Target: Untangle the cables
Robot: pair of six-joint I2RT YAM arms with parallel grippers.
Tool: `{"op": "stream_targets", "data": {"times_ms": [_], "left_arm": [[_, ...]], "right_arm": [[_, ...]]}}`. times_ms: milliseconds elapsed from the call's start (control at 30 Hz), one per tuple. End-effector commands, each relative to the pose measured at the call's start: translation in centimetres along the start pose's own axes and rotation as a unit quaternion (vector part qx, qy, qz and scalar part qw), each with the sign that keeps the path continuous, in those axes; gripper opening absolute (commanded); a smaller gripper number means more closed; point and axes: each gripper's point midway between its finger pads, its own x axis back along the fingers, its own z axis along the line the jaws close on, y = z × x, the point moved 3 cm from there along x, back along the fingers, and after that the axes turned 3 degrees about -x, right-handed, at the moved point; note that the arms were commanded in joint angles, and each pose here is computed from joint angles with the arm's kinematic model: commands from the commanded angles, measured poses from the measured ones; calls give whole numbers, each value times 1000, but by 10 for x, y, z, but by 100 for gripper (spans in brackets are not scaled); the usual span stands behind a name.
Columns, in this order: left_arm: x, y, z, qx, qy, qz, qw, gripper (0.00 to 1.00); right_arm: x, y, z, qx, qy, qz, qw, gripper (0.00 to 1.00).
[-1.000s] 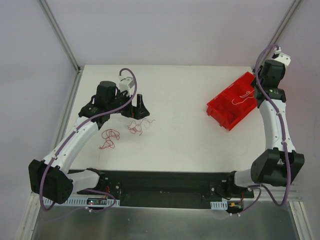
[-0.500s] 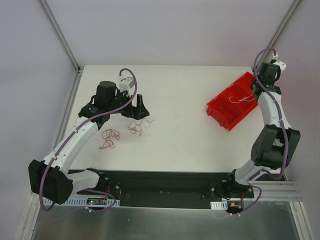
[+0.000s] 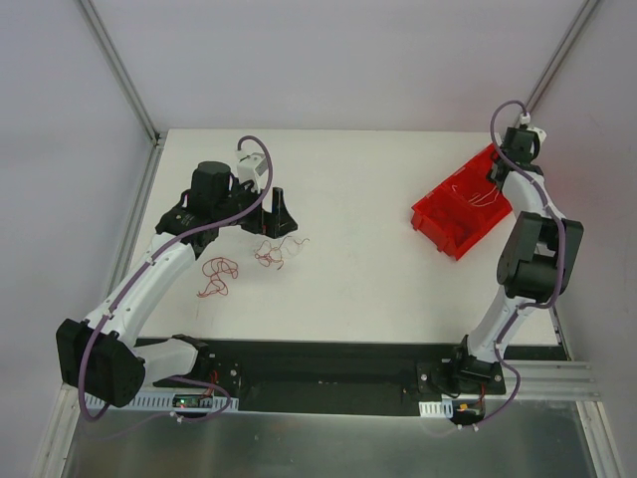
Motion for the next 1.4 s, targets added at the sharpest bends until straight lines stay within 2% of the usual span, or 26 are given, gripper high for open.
{"op": "stream_targets", "data": {"times_ms": [0, 300, 500, 667, 800, 867, 967, 1167, 1367], "left_arm": [[6, 9, -4, -20, -5, -24, 1000, 95], [6, 9, -4, -21, -6, -25, 999, 96], [5, 8, -5, -18, -10, -22, 1000, 95], [5, 7, -5, -18, -11, -21, 1000, 95], [4, 7, -4, -17, -10, -19, 1000, 96], [3, 6, -4, -15, -11, -18, 1000, 96], [2, 6, -4, -14, -11, -16, 1000, 95], [0, 4, -5, -9, -18, -12, 1000, 95], [-1, 4, -4, -8, -19, -11, 1000, 95]], "right_arm": [[1, 7, 11, 17, 29, -3, 999, 0], [-3, -32, 23, 77, 61, 82, 992, 0], [-6, -50, 36, 124, 109, 158, 973, 0], [-6, -47, 40, 150, 118, 179, 965, 1], [4, -34, 46, 152, 135, 183, 962, 21], [13, -24, 45, 150, 129, 171, 965, 34], [30, -6, 45, 140, 134, 143, 971, 47], [54, 18, 35, 133, 104, 117, 979, 56], [58, 19, 29, 125, 85, 113, 982, 58]]}}
